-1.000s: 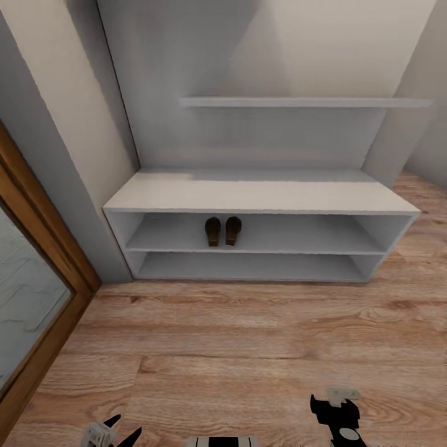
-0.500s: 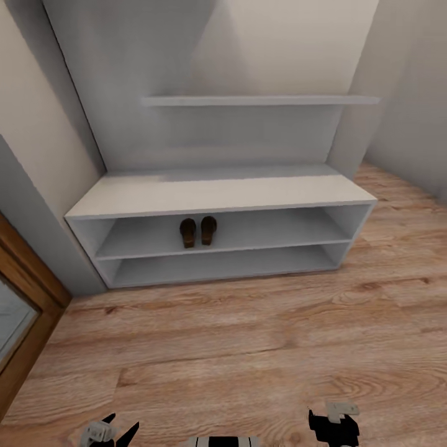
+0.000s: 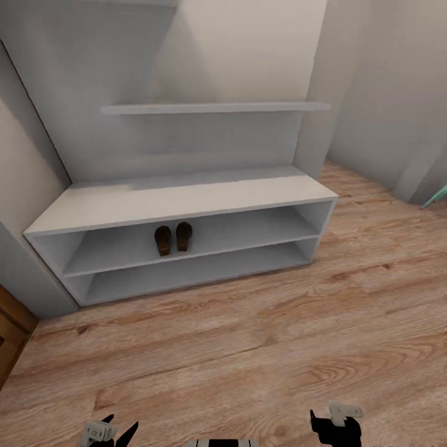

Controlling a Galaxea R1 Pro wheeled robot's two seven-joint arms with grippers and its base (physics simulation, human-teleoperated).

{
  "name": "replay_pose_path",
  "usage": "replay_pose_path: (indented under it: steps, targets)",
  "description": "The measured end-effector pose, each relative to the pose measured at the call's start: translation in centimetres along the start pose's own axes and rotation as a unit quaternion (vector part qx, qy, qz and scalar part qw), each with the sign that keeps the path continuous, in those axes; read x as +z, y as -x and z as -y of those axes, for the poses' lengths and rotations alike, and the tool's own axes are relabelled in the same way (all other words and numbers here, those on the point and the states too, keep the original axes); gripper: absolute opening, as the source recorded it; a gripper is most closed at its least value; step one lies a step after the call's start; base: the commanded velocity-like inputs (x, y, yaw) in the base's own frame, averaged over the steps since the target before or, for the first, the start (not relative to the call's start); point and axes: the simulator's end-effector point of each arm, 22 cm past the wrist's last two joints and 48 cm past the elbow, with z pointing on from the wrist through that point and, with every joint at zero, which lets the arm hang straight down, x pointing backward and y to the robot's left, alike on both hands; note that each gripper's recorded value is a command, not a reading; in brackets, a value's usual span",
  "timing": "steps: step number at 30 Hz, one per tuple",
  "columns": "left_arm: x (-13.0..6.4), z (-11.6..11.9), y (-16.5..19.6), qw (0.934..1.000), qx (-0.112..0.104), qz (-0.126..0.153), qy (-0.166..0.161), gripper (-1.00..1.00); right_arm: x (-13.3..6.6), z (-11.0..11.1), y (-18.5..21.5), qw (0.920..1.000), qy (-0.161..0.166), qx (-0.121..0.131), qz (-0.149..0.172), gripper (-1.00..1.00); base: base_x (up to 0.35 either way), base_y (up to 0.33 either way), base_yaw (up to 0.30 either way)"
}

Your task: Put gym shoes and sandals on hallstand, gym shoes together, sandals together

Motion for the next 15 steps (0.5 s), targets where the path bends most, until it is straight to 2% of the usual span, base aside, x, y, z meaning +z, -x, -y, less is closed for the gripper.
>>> replay_pose_path:
  steps: [1,3,9,11,15]
  targets:
    - [-0.1,-0.5,-0.2,0.9999,-0.002,-0.001,0.012,1.0,-0.1,-0.6,0.1,0.9998,0.018,-0.001,0.004,1.0,0.0,0.0,-0.269]
    - [-0.3,-1.0,-0.3,0.9996,-0.004,-0.002,0.026,1.0,-0.2,-0.9,0.4,0.9995,0.03,-0.002,0.008,1.0,0.0,0.0,-0.269]
    - [-0.3,-1.9,-0.5,0.9979,-0.011,0.001,0.064,1.0,-0.5,-0.8,1.4,0.9991,0.037,-0.001,0.021,1.0,0.0,0.0,-0.268]
    - [0.1,-1.8,-1.0,0.9951,-0.019,-0.002,0.097,1.0,-0.7,-0.5,1.7,0.9991,0.037,-0.002,0.022,1.0,0.0,0.0,-0.268]
    - [-0.1,-1.8,-0.5,0.9928,-0.022,-0.004,0.117,1.0,-1.3,-0.6,2.3,0.999,0.039,-0.002,0.02,1.0,0.0,0.0,-0.268]
